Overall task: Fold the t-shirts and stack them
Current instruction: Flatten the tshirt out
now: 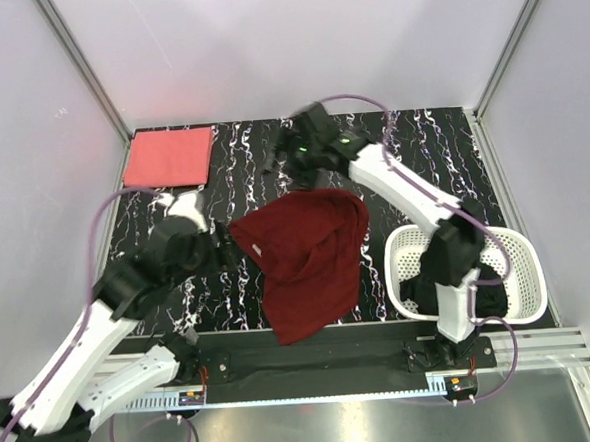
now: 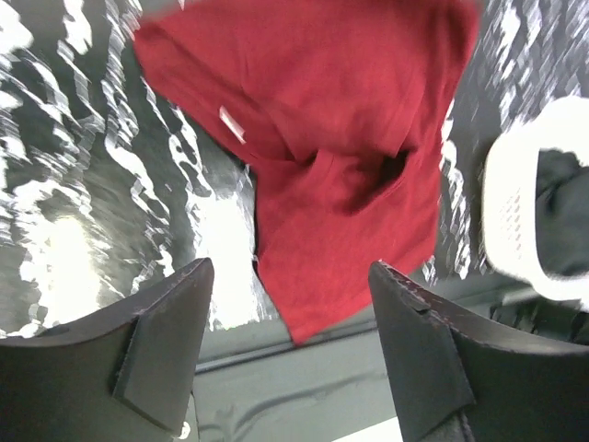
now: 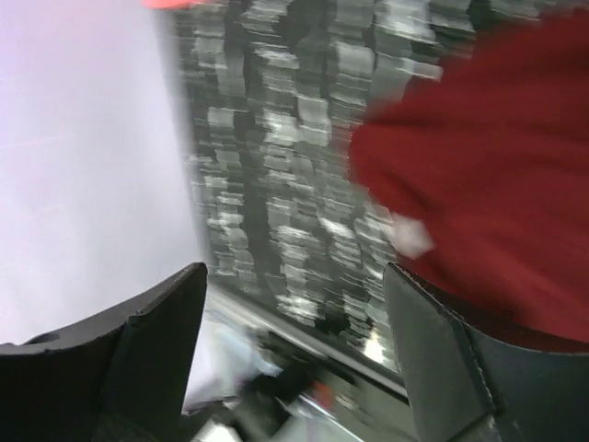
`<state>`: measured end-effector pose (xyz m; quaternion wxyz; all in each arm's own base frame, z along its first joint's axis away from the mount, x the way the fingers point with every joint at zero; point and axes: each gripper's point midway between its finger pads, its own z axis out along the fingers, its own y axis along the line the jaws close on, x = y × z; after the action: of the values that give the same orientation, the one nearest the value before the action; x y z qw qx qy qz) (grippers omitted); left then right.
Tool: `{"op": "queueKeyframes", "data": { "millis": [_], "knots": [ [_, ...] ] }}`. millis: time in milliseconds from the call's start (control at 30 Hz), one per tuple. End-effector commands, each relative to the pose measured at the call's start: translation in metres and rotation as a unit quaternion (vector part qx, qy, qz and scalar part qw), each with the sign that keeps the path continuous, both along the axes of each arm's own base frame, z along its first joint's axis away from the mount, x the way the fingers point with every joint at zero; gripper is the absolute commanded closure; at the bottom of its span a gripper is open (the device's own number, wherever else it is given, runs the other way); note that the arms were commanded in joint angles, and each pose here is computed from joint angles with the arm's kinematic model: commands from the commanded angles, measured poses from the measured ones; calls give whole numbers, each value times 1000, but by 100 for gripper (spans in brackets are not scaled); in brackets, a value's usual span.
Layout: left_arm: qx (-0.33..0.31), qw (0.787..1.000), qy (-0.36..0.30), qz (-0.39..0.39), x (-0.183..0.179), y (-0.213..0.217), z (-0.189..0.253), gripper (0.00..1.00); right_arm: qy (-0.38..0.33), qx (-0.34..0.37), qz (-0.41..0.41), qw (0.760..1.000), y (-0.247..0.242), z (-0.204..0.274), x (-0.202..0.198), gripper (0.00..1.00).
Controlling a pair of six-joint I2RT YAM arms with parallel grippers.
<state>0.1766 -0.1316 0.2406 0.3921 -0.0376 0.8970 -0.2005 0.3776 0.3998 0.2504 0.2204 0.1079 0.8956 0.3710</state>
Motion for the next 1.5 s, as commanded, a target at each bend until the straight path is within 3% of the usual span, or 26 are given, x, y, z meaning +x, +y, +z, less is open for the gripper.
{"op": "queueKeyframes", "data": {
  "millis": [0, 100, 167, 267, 433, 633, 733, 833, 867, 900, 933, 1067, 1133, 1233, 1367, 1467],
  "knots": [
    [-27, 997, 29, -66, 9, -41, -16, 24, -19, -81, -32, 996, -98, 6, -23, 15],
    [-76, 992, 52, -91, 23, -79, -25, 19, -6, -176, -21, 984, -159, -36, -64, 25],
    [-95, 989, 57, -97, 35, -103, -24, 19, -4, -202, 4, 979, -184, -55, -99, 27],
    [-94, 984, 100, -112, 45, -140, -46, 19, 2, -207, 3, 978, -211, -74, -138, 32],
    [-81, 973, 148, -159, 51, -200, -86, 20, -5, -188, -14, 982, -229, -71, -169, 37],
    [-22, 974, 165, -155, 63, -200, -132, 20, -9, -158, -28, 987, -231, -66, -180, 37],
    [-9, 971, 174, -163, 68, -205, -147, 25, 6, -151, -23, 988, -225, -72, -180, 37],
    [8, 970, 185, -158, 71, -203, -162, 44, 7, -148, -15, 989, -219, -76, -175, 37],
    [17, 970, 188, -152, 71, -197, -164, 57, 9, -157, -13, 987, -219, -80, -173, 38],
    [18, 974, 174, -141, 75, -190, -156, 91, 10, -161, -10, 987, -219, -82, -171, 39],
    [18, 978, 165, -129, 81, -181, -150, 100, 15, -166, -6, 986, -219, -87, -171, 41],
    [88, 989, 104, -57, 86, -109, -99, 100, 64, -175, 32, 982, -203, -116, -175, 38],
    [117, 992, 42, -16, 92, -68, -56, 100, 62, -179, 52, 981, -188, -122, -176, 29],
    [148, 988, 21, 23, 88, -14, -24, 100, 97, -198, 57, 974, -173, -146, -172, 22],
    [164, 985, 19, 53, 75, 29, -9, 100, 130, -246, 35, 960, -169, -179, -159, 20],
    [164, 984, 15, 63, 69, 41, -6, 99, 149, -278, 15, 949, -170, -203, -149, 26]
  ]
}}
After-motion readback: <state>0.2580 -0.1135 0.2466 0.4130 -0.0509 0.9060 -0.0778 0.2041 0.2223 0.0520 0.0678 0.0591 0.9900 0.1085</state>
